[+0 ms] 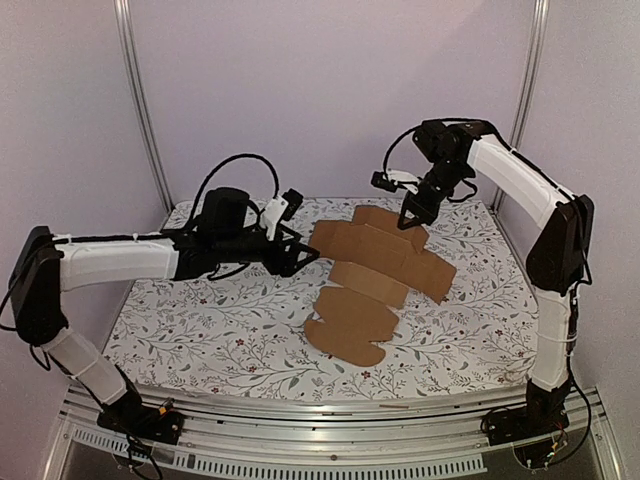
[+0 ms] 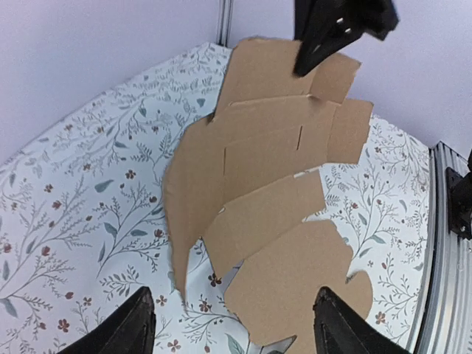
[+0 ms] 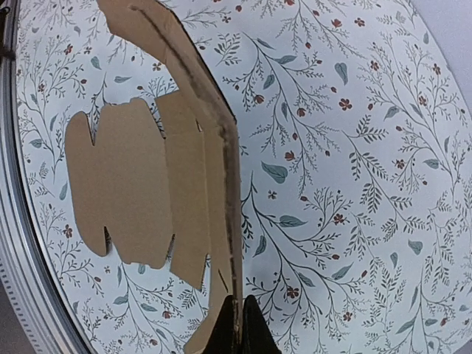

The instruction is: Fold the paper box

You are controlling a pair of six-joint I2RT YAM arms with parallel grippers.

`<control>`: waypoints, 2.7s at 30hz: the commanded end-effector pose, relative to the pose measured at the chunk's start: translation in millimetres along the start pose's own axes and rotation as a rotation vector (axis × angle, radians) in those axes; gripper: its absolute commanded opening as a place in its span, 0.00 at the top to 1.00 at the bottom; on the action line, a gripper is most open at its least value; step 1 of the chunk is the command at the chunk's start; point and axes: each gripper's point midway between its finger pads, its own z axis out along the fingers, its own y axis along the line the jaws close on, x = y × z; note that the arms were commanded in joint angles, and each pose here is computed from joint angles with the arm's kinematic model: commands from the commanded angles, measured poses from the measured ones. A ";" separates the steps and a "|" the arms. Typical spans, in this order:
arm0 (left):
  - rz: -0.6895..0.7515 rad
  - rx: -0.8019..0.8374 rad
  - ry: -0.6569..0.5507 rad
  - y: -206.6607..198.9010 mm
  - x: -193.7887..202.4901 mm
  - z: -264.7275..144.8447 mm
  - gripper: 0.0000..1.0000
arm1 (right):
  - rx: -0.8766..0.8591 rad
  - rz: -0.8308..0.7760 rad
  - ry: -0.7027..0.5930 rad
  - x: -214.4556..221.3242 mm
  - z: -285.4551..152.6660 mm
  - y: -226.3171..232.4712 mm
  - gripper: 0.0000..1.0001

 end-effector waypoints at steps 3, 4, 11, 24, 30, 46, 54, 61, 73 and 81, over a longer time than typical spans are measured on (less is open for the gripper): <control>-0.087 -0.211 -0.396 -39.1 -14.8 -42.3 0.23 | -0.023 0.296 0.085 31.0 -17.1 19.8 1.00; -0.073 -0.213 -0.388 -42.2 -7.6 -37.0 0.23 | -0.027 0.310 0.081 30.3 -17.2 21.1 1.00; 0.004 -0.271 -0.278 -26.5 18.9 15.3 0.27 | -0.098 0.341 0.038 25.5 -21.2 37.4 1.00; -0.071 -0.107 -0.254 -6.7 24.6 58.3 0.33 | -0.267 0.363 -0.039 18.0 -41.8 78.8 1.00; -0.114 0.009 -0.281 -12.3 19.4 68.7 0.48 | -0.313 0.345 -0.056 18.8 -46.2 90.5 1.00; -0.126 0.056 -0.284 -43.8 27.0 64.7 0.84 | -0.249 0.424 -0.040 19.1 -34.8 74.0 1.00; -0.156 0.038 -0.230 -61.6 44.1 84.2 0.88 | -0.212 0.446 -0.024 18.7 -27.5 62.8 1.00; -0.251 -0.123 -0.178 -46.4 59.0 89.4 0.86 | -0.210 0.455 -0.016 20.9 -23.2 61.4 1.00; -0.296 -0.144 -0.147 -47.2 84.2 99.0 0.93 | -0.199 0.459 -0.022 18.2 -24.3 58.3 1.00; -0.212 -0.010 -0.222 -69.0 85.6 86.5 0.95 | -0.177 0.472 -0.031 15.9 -24.9 46.7 1.00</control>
